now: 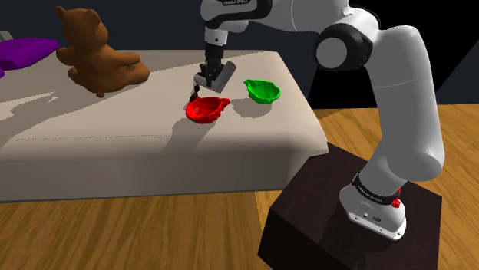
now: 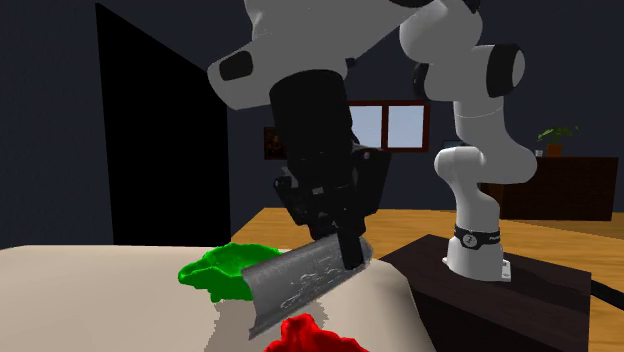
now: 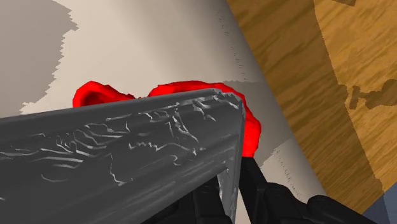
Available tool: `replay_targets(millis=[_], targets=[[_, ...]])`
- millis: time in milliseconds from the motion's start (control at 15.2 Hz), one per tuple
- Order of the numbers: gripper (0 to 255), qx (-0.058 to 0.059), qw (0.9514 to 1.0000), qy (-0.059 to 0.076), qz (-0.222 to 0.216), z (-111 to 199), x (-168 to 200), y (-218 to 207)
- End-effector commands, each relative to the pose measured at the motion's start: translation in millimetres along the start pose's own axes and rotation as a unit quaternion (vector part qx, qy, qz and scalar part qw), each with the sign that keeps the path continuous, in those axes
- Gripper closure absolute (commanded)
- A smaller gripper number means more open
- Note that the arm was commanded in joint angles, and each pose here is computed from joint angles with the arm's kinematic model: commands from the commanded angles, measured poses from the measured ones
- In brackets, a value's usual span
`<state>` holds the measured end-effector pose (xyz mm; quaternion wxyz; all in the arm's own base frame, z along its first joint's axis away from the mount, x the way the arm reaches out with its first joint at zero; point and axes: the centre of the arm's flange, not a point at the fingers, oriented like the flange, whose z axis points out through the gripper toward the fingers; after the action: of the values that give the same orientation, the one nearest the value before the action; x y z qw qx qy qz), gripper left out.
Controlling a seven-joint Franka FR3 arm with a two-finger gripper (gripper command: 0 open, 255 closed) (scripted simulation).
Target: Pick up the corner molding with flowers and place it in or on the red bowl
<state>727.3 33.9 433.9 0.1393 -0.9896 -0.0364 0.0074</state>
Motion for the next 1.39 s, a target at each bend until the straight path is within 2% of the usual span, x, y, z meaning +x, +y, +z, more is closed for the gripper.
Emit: replay_targets(millis=[0, 66, 1056, 1320], targets=[[255, 0.0, 1.0, 0.0, 0.0, 5.7, 18.5, -21.0], [255, 0.0, 1.0, 0.0, 0.0, 7.5, 26.3, -29.8], [255, 0.0, 1.0, 0.0, 0.0, 84.8, 26.7, -7.6], [255, 0.0, 1.0, 0.0, 0.0, 84.8, 26.7, -7.6]])
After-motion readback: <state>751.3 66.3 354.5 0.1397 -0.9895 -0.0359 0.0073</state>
